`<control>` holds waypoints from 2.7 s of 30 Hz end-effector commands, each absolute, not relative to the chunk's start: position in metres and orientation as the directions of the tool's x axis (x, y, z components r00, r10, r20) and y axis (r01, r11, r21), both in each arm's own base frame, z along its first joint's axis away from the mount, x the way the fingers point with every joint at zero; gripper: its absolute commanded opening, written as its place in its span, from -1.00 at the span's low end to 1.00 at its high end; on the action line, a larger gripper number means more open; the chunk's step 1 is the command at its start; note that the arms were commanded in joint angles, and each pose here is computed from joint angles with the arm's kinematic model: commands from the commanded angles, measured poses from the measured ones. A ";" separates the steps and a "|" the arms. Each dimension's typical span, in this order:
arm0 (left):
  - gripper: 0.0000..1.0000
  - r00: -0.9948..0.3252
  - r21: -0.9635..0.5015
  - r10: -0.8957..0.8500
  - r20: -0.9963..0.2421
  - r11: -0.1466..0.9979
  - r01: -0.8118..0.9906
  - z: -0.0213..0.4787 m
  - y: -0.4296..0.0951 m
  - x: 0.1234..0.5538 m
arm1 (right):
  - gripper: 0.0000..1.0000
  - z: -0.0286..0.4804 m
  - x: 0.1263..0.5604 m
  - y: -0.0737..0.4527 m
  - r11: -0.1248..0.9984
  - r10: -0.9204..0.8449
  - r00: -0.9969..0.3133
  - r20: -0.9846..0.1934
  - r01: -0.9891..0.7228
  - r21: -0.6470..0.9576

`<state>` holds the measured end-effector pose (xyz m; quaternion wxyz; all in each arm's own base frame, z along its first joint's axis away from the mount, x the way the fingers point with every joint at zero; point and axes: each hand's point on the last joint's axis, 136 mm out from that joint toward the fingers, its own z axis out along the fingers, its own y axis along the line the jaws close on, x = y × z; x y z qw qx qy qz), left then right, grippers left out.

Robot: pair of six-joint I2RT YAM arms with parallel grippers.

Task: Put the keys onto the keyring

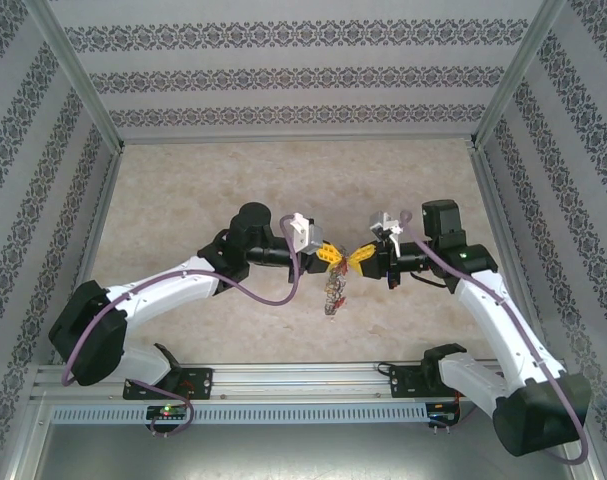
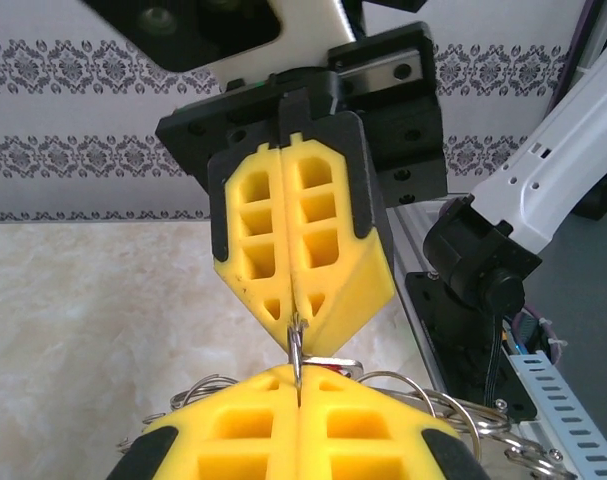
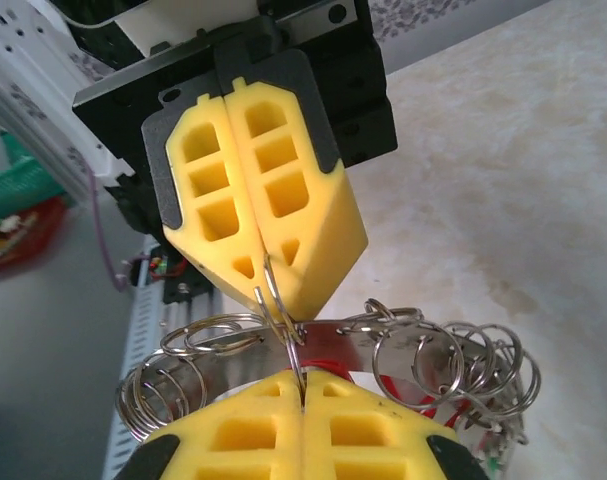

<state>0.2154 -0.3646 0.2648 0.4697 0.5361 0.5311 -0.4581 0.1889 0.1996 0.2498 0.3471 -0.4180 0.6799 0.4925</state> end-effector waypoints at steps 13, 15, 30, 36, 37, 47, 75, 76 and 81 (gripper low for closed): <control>-1.00 0.214 0.215 -0.037 -0.976 -0.048 0.975 0.316 -0.365 0.203 | -1.00 0.244 0.188 0.213 0.036 -0.200 -0.745 -0.636 -0.654 0.755; -1.00 0.213 0.216 -0.045 -0.976 -0.058 0.975 0.318 -0.367 0.200 | -0.98 0.244 0.189 0.217 0.023 -0.211 -0.751 -0.626 -0.644 0.765; -1.00 0.178 0.181 -0.054 -0.983 -0.059 0.982 0.318 -0.369 0.199 | -0.46 0.254 0.187 0.187 0.256 -0.344 -0.262 -0.902 -0.950 0.178; -1.00 0.164 0.166 -0.044 -0.986 -0.064 0.984 0.316 -0.369 0.198 | -0.45 0.269 0.184 0.179 0.292 -0.401 -0.058 -0.914 -0.954 -0.068; -1.00 0.165 0.167 -0.044 -0.985 -0.066 0.984 0.317 -0.369 0.198 | -0.44 0.270 0.186 0.177 0.303 -0.415 -0.030 -0.909 -0.947 -0.107; -1.00 0.153 0.156 -0.041 -0.987 -0.078 0.985 0.314 -0.369 0.196 | -0.38 0.282 0.189 0.193 0.240 -0.430 0.090 -0.898 -0.948 -0.210; -1.00 0.101 0.097 0.030 -0.994 -0.125 0.987 0.291 -0.373 0.195 | -0.45 0.281 0.178 0.208 0.144 -0.476 0.092 -0.874 -0.973 -0.181; -1.00 0.099 0.094 0.032 -0.995 -0.126 0.987 0.290 -0.373 0.195 | -0.45 0.280 0.178 0.208 0.143 -0.478 0.092 -0.873 -0.973 -0.181; -1.00 0.096 0.091 0.037 -0.995 -0.121 0.989 0.288 -0.374 0.197 | -0.35 0.282 0.174 0.210 0.126 -0.473 0.101 -0.875 -0.976 -0.180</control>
